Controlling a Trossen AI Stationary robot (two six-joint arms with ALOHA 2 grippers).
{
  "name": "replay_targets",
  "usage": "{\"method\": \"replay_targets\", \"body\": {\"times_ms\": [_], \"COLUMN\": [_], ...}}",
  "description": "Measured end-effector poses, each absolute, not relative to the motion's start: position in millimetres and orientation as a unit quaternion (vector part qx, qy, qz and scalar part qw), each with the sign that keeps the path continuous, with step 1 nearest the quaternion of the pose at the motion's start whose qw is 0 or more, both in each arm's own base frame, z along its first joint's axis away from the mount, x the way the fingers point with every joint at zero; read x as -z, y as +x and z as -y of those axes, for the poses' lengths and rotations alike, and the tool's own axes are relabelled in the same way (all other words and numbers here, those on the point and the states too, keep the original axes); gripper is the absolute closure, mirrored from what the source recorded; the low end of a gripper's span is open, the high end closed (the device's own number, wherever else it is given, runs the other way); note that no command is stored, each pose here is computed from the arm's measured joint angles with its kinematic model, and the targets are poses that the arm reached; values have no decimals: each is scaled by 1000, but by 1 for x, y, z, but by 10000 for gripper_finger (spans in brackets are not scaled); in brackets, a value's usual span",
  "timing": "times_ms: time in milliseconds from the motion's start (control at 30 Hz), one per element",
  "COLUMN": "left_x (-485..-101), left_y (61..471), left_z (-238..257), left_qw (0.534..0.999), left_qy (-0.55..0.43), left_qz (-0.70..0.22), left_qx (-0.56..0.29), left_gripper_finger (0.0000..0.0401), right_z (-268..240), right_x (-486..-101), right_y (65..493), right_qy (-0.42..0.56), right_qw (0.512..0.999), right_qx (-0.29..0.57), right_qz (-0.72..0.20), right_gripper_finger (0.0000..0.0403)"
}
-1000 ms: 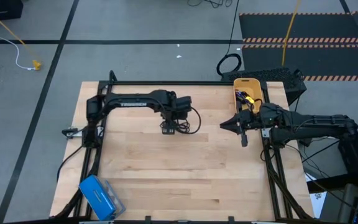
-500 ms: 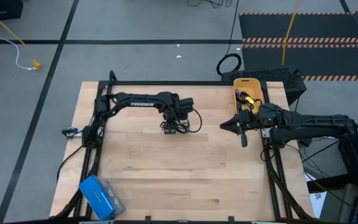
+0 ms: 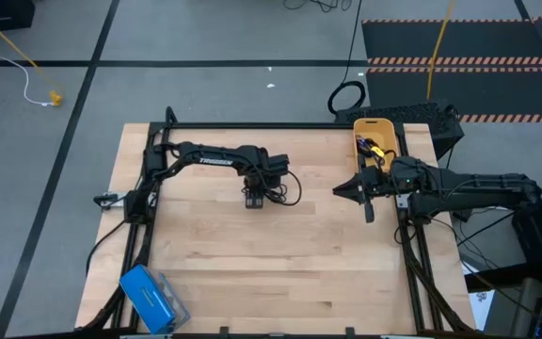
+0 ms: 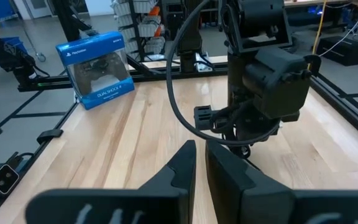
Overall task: Pick and place USB-C Cables
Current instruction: Put the black charger cable into the yellow bin
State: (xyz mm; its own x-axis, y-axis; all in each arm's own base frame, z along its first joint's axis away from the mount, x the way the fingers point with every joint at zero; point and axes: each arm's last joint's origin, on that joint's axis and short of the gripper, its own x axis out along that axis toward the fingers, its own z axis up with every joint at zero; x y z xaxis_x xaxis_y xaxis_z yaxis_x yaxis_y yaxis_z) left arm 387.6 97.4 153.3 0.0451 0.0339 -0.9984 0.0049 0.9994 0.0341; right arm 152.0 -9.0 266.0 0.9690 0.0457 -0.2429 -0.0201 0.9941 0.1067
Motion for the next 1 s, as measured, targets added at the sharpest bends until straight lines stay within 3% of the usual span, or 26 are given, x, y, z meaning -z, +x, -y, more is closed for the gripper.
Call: {"method": "replay_targets", "body": {"times_ms": [233, 700, 1000], "left_x": [-153, -154, -161], "left_y": [390, 390, 388], "left_z": [-96, -96, -90], "left_qw": [730, 730, 727], "left_qy": [15, 11, 15], "left_qz": [-683, -683, -686], "left_qx": [-14, -18, -12], "left_gripper_finger": [221, 358, 380], "right_z": [9, 9, 9], "right_x": [-266, -266, -266], "right_y": [152, 152, 152], "right_qy": [52, 50, 50], "right_qw": [991, 991, 991], "right_qx": [-17, -17, -17], "right_qz": [-121, -122, -122], "right_gripper_finger": [376, 376, 376]}}
